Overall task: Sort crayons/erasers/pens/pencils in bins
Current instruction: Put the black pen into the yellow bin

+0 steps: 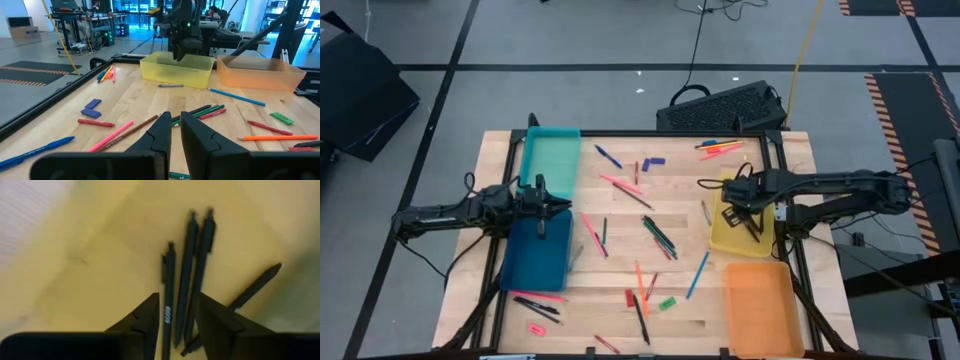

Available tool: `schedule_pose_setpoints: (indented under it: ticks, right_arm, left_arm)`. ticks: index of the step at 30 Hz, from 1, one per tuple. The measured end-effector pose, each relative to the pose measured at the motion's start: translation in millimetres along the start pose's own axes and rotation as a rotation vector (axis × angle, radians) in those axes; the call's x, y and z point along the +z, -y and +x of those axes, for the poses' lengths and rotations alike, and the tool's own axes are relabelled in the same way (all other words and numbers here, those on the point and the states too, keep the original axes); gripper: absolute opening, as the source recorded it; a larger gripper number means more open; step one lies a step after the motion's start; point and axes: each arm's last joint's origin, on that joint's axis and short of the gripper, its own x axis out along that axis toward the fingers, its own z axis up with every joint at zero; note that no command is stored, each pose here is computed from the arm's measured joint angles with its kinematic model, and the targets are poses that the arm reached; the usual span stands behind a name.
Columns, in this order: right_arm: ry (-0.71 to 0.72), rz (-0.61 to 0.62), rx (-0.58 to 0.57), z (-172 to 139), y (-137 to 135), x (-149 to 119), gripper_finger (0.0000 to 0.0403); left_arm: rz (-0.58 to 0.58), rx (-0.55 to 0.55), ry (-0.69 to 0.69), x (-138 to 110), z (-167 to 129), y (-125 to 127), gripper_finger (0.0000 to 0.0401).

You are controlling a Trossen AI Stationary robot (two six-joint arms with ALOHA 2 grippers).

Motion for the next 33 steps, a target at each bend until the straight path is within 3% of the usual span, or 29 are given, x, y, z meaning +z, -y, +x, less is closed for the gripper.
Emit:
schedule_pose_setpoints:
  ticks: [10,20,27,33]
  right_arm:
    - [0.183,-0.176,0.113,-56,-42,23,0.0127]
    - [0.343,-0.547,0.294,-73,-152,27,0.0125]
    - [0.374,-0.689,0.357,-51,-215,9,0.014]
    - [0.375,-0.631,0.207,-10,-237,11,0.0143]
  left_arm:
    - [0.0,0.0,0.0,0,0,0,0.0044]
    - [0.0,0.0,0.0,0,0,0,0.0044]
    - [0.0,0.0,0.0,0,0,0,0.0044]
    - [0.0,0.0,0.0,0,0,0,0.0044]
